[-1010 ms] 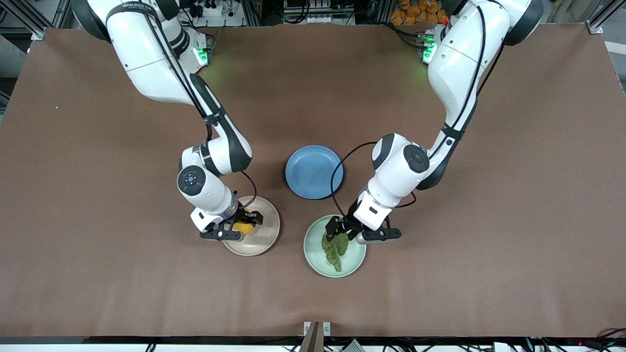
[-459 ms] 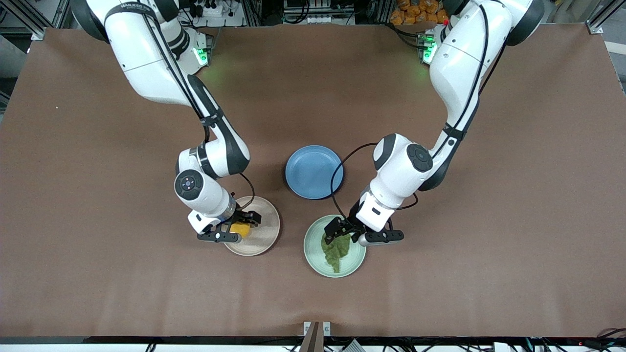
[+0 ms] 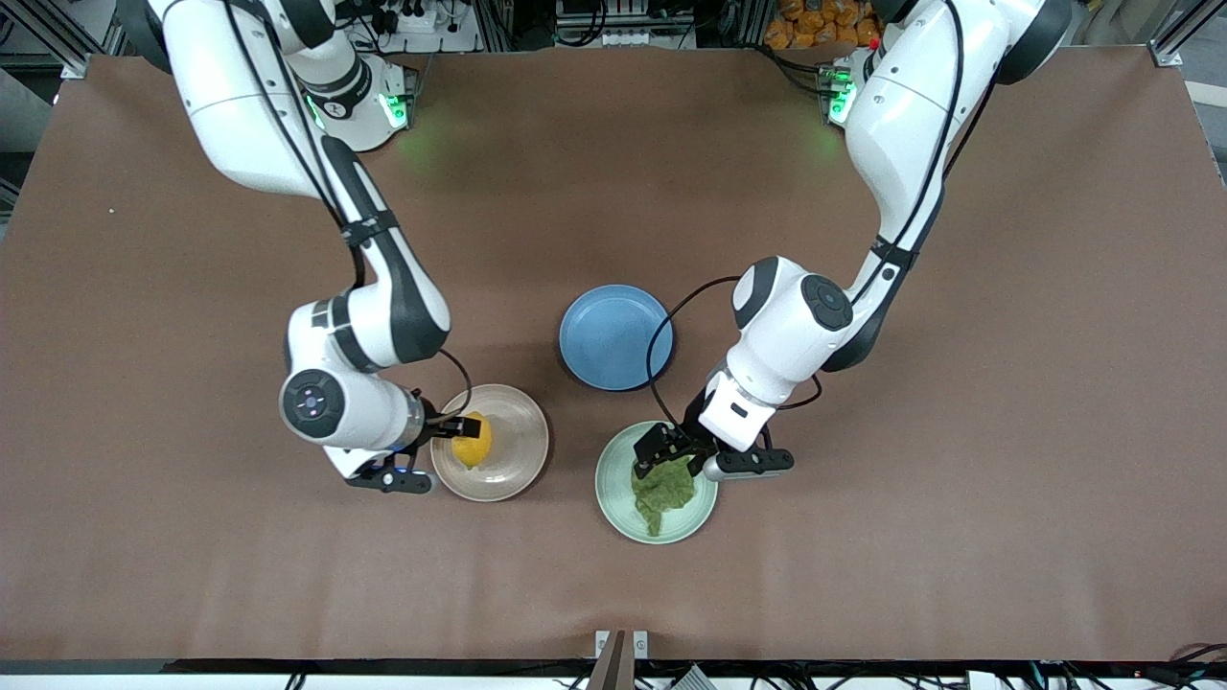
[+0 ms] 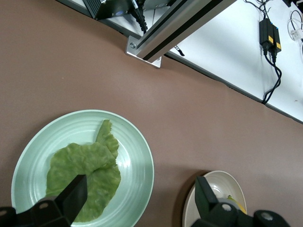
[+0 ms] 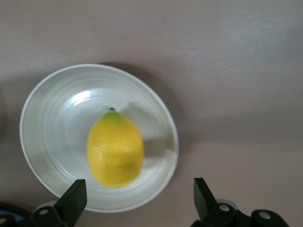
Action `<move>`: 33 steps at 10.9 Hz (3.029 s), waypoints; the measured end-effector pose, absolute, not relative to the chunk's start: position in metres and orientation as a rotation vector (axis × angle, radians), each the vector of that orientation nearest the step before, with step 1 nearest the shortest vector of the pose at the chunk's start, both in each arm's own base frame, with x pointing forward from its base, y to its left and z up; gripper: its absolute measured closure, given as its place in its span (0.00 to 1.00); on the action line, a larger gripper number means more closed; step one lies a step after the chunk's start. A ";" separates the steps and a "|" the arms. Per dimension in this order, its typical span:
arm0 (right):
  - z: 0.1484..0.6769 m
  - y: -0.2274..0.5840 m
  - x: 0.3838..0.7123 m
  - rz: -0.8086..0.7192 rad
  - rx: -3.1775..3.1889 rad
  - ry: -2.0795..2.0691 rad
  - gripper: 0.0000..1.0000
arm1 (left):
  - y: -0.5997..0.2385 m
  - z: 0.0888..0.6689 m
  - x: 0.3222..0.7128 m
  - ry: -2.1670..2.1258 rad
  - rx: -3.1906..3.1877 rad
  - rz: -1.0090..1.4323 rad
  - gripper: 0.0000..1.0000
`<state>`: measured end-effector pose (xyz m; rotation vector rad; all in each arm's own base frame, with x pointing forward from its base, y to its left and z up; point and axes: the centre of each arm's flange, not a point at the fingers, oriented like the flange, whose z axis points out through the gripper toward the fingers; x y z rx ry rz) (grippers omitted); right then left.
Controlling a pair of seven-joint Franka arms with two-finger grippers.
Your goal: Place lemon and lettuce in plates
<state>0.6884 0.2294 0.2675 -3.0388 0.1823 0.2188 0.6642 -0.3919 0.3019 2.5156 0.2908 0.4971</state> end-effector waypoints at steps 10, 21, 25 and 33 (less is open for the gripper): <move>0.352 0.097 0.710 0.269 -3.090 0.273 0.00 | -0.329 0.356 0.672 0.196 2.776 0.271 0.00; 0.479 -0.060 0.672 0.264 -3.095 0.042 0.00 | -0.188 0.403 0.684 -0.086 2.954 0.137 0.00; 0.526 -0.072 0.636 0.251 -3.098 0.044 0.00 | -0.156 0.421 0.666 -0.077 2.995 0.142 0.00; 0.615 -0.076 0.553 0.139 -3.114 0.073 0.00 | -0.082 0.481 0.628 0.001 3.076 0.019 0.00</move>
